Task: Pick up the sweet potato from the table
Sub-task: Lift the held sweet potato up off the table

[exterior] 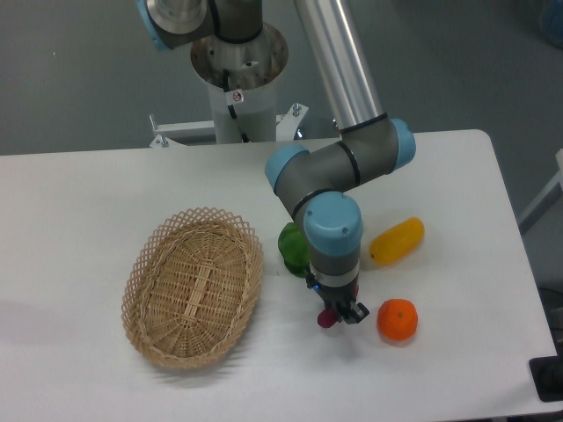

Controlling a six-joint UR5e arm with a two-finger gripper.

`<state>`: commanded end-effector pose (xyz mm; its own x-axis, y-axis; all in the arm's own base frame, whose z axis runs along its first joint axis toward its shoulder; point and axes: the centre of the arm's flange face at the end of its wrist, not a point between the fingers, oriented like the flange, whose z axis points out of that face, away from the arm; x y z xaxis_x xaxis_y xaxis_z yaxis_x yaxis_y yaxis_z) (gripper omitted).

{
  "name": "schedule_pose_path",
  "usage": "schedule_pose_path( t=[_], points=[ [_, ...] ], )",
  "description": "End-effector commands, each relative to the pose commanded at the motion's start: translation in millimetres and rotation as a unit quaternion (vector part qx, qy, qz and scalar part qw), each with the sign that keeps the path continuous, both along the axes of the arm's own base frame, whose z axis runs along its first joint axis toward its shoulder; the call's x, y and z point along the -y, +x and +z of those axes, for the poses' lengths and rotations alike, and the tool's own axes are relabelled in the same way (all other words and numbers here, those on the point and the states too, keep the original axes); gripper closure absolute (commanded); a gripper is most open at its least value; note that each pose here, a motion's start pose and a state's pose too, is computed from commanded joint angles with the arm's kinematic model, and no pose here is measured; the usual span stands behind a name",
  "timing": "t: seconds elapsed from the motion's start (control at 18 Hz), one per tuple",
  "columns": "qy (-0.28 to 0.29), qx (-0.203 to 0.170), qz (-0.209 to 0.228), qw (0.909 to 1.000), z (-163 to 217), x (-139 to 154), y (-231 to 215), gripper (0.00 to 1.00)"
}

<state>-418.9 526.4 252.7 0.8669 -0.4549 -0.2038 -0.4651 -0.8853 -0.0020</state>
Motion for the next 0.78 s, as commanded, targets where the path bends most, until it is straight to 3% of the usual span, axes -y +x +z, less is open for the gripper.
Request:
schedule_pose_path(
  t=[0.28,0.56,0.78],
  points=[
    [0.034,-0.034,0.006,0.9988,70.2,-3.3,-18.4,0.62],
    [0.047,0.004,0.012,0.9988,139.8,28.6,-47.7,0.62],
    [0.053,0.021,-0.003,0.9984,174.8,62.9,-62.3,0.62]
  ],
)
